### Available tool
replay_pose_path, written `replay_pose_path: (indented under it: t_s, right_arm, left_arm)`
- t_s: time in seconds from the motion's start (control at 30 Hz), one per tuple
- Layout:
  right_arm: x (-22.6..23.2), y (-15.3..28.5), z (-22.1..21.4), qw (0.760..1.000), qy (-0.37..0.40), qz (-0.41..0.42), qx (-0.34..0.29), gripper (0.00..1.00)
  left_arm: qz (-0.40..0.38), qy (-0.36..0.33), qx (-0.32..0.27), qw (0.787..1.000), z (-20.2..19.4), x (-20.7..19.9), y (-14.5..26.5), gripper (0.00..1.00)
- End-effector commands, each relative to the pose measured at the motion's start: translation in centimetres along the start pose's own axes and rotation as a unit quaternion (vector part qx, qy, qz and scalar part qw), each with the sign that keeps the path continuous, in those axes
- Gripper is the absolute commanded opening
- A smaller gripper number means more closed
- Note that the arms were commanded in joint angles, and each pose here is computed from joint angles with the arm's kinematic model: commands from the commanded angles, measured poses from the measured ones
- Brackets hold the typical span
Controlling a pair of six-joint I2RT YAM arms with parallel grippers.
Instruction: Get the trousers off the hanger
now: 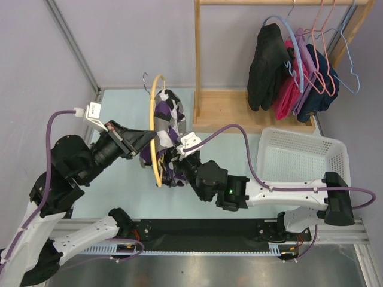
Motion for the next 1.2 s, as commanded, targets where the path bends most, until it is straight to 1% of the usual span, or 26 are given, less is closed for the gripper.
replay_pose_path:
  t_s: [0.0, 0.13, 0.2, 0.23, 0.27, 0.3, 0.4, 0.5, 0.6, 0.7, 0.73, 0.8, 0.87, 1.0, 1.03, 1.1, 1.13, 1.17]
  right_arm:
    - [-4.2, 0.7, 4.0, 0.996, -0.063, -0.058, -0.036, 0.0]
    - [-3.6, 0.7, 4.8, 0.997, -0.048, -0.043, -0.033, 0.0]
    - [-2.9, 0.6, 4.3, 0.999, -0.03, -0.021, -0.015, 0.0]
    - [-2.3, 0.4, 5.1, 0.999, -0.03, 0.007, -0.018, 0.0]
    - [-1.9, 0.5, 4.1, 1.0, -0.014, 0.017, 0.005, 0.0]
    - [-1.8, 0.6, 4.1, 1.0, -0.009, 0.02, 0.008, 0.0]
    - [-1.2, 1.0, 3.2, 0.999, -0.007, 0.03, 0.016, 0.0]
    - [-1.2, 1.0, 2.6, 0.999, -0.002, 0.024, 0.025, 0.0]
    - [-1.3, 0.6, 2.1, 0.999, 0.024, 0.005, 0.036, 0.0]
    - [-1.7, 0.5, 2.2, 0.996, 0.056, -0.05, 0.048, 0.0]
    - [-1.8, 0.4, 2.6, 0.994, 0.073, -0.064, 0.042, 0.0]
    - [-1.5, 0.6, 3.2, 0.993, 0.081, -0.075, 0.033, 0.0]
    - [-1.5, 0.4, 4.3, 0.994, 0.069, -0.078, 0.017, 0.0]
    - [-2.8, 0.6, 6.6, 0.992, 0.048, -0.118, -0.004, 0.0]
    - [-3.1, 0.8, 7.6, 0.991, 0.027, -0.127, -0.022, 0.0]
    - [-3.5, 1.2, 8.6, 0.991, 0.031, -0.127, -0.04, 0.0]
    - [-3.9, 1.6, 9.4, 0.99, 0.01, -0.128, -0.058, 0.0]
    - [-4.1, 1.8, 9.9, 0.989, 0.009, -0.128, -0.067, 0.0]
  left_arm:
    - [-0.091, -0.037, -0.096, 0.991, 4.5, -4.6, 4.2, 0.0]
    - [-0.073, -0.073, -0.1, 0.99, 5.1, -4.6, 4.2, 0.0]
    - [-0.066, -0.096, -0.1, 0.988, 5.4, -4.9, 3.7, 0.01]
    - [-0.069, -0.118, -0.105, 0.985, 6.0, -5.5, 4.4, 0.0]
    - [-0.07, -0.128, -0.104, 0.984, 6.2, -5.8, 4.4, 0.0]
    - [-0.077, -0.139, -0.095, 0.983, 6.1, -6.2, 4.3, 0.0]
    - [-0.11, -0.163, -0.095, 0.976, 6.5, -7.7, 5.1, 0.0]
    - [-0.12, -0.162, -0.099, 0.974, 6.7, -8.1, 5.5, 0.0]
    - [-0.117, -0.162, -0.091, 0.976, 6.5, -8.2, 5.3, 0.0]
    - [-0.092, -0.166, -0.079, 0.979, 6.3, -7.5, 4.8, 0.0]
    - [-0.086, -0.17, -0.077, 0.979, 6.2, -7.2, 4.5, 0.01]
    - [-0.072, -0.175, -0.064, 0.98, 5.6, -6.3, 3.5, 0.0]
    - [-0.059, -0.181, -0.057, 0.98, 5.1, -5.5, 2.8, 0.0]
    - [-0.017, -0.177, -0.039, 0.983, 3.5, -2.4, 0.9, 0.0]
    - [-0.012, -0.169, -0.038, 0.985, 3.2, -2.0, 0.8, 0.0]
    - [0.002, -0.158, -0.035, 0.987, 2.4, -0.5, 0.4, 0.0]
    - [0.003, -0.153, -0.034, 0.988, 2.2, -0.2, 0.4, 0.0]
    - [0.004, -0.149, -0.033, 0.988, 1.9, 0.2, 0.3, 0.0]
Point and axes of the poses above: each gripper's point midway between its finger pads, its own y axis back along the fingers, its own x axis along the line the jaws close on, z = x × y, the point moved 4 cm from there along y, back along the fingers, and after that the axes turned 9 degrees about y, right-handed, at the moved point
